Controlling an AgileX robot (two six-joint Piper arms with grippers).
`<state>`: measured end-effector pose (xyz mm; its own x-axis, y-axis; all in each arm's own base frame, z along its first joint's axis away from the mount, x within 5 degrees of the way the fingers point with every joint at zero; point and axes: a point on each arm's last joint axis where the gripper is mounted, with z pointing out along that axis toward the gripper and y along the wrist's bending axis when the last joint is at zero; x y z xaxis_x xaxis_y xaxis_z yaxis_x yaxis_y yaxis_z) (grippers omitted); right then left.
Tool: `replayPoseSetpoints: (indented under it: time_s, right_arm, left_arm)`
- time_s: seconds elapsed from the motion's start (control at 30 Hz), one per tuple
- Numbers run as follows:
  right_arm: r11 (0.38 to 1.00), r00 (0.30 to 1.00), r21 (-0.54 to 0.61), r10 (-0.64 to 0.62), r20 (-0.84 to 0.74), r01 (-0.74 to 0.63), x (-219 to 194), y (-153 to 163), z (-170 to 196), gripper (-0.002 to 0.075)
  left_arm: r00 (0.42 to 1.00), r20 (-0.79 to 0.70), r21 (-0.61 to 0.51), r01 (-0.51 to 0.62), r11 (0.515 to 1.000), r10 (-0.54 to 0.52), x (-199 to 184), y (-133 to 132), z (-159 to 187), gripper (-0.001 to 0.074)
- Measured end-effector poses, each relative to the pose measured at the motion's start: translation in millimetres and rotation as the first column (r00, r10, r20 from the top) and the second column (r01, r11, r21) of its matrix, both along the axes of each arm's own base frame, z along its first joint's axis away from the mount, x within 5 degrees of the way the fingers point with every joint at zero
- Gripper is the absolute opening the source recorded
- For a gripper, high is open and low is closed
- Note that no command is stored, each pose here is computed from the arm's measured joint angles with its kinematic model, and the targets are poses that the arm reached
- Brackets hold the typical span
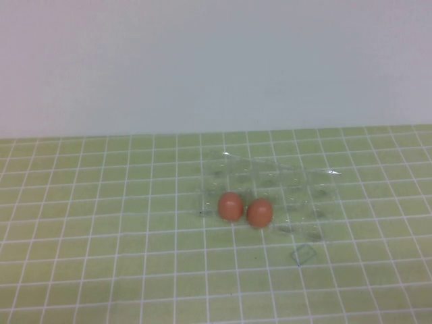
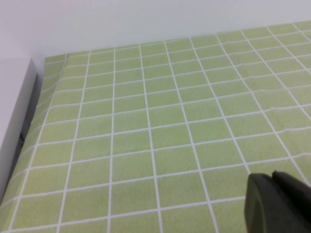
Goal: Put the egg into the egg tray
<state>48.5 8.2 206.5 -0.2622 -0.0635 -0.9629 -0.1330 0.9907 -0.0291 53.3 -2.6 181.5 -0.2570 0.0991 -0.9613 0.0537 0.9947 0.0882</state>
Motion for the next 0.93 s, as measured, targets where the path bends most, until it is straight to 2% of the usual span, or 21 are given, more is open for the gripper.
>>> replayPoseSetpoints:
  time_s: [0.27,0.93]
  right_arm:
    - [1.0,0.99,-0.001,-0.016,-0.137,0.016,0.1,-0.4,-42.7,-0.0002]
    - [1.0,0.992,0.007,0.021,-0.121,-0.021,0.4,1.6,-42.2,-0.0002]
  left_arm:
    - [1.0,0.0,0.0,0.0,1.0,0.0,0.0,0.0,0.0,-0.0002]
    - [1.0,0.0,0.0,0.0,1.0,0.0,0.0,0.0,0.0,-0.0002]
